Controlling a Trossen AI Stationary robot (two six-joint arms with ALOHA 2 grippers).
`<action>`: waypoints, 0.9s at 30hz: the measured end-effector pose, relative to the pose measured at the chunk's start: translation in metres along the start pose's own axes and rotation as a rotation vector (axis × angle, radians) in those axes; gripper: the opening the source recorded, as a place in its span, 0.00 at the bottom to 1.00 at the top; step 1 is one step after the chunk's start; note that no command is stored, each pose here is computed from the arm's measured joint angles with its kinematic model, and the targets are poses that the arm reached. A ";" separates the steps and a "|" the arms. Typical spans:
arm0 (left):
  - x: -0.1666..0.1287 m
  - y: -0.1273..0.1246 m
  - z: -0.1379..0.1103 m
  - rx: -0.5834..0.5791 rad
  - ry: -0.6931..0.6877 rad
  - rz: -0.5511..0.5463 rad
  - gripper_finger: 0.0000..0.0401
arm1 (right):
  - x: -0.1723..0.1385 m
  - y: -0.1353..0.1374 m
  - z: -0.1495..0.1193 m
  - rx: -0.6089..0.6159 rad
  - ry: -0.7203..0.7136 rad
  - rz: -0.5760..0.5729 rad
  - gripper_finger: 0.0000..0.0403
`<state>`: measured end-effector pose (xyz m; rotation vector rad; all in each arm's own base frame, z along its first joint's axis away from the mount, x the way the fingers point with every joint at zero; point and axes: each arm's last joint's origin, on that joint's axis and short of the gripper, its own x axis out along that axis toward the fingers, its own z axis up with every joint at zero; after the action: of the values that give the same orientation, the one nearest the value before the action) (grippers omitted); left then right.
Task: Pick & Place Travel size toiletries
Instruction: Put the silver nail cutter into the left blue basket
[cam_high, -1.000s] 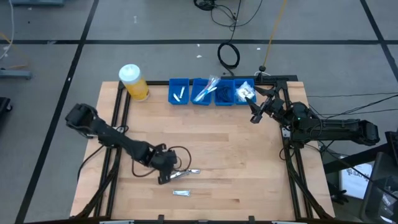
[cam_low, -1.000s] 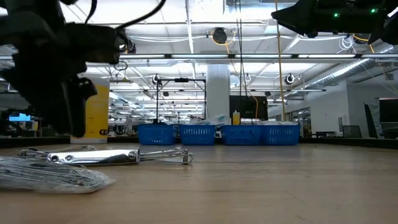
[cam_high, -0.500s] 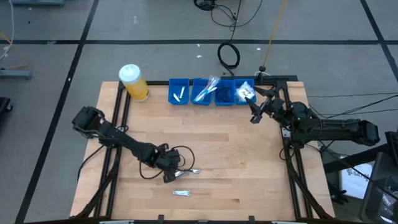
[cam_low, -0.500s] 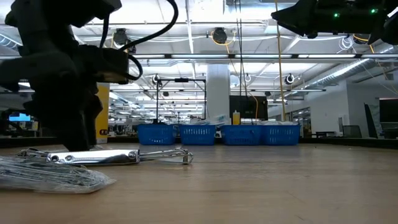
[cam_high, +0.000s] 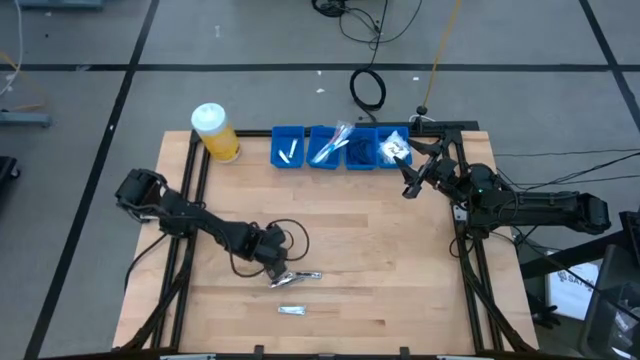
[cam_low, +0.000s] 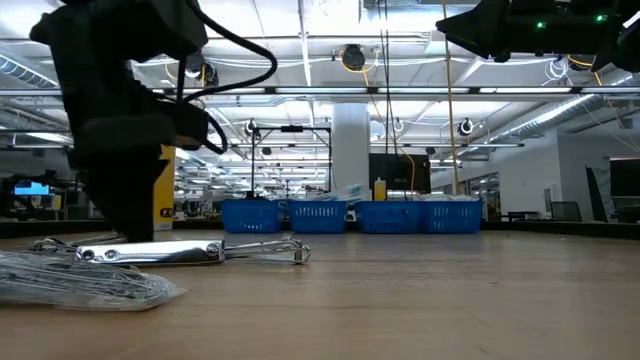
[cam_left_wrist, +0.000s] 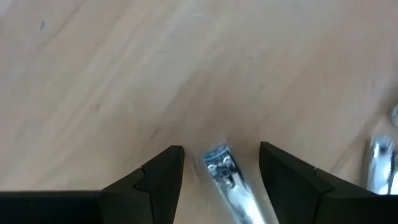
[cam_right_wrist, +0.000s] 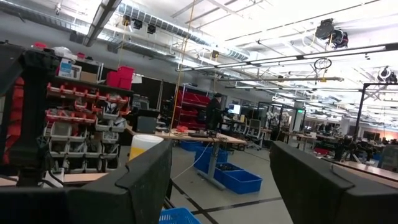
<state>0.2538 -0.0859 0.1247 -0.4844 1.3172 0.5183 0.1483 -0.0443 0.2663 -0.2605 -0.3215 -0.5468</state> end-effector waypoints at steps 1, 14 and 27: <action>0.000 0.001 0.001 -0.058 0.015 -0.011 0.53 | 0.000 0.000 0.000 0.000 0.000 0.000 0.64; -0.002 0.004 -0.004 -0.212 0.215 -0.042 0.53 | 0.000 0.000 0.000 -0.001 0.002 0.000 0.64; -0.003 0.003 -0.010 -0.222 0.266 -0.037 0.52 | 0.000 0.000 0.000 -0.001 0.002 0.000 0.64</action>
<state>0.2435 -0.0896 0.1256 -0.7805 1.5083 0.5872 0.1484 -0.0443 0.2661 -0.2605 -0.3195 -0.5467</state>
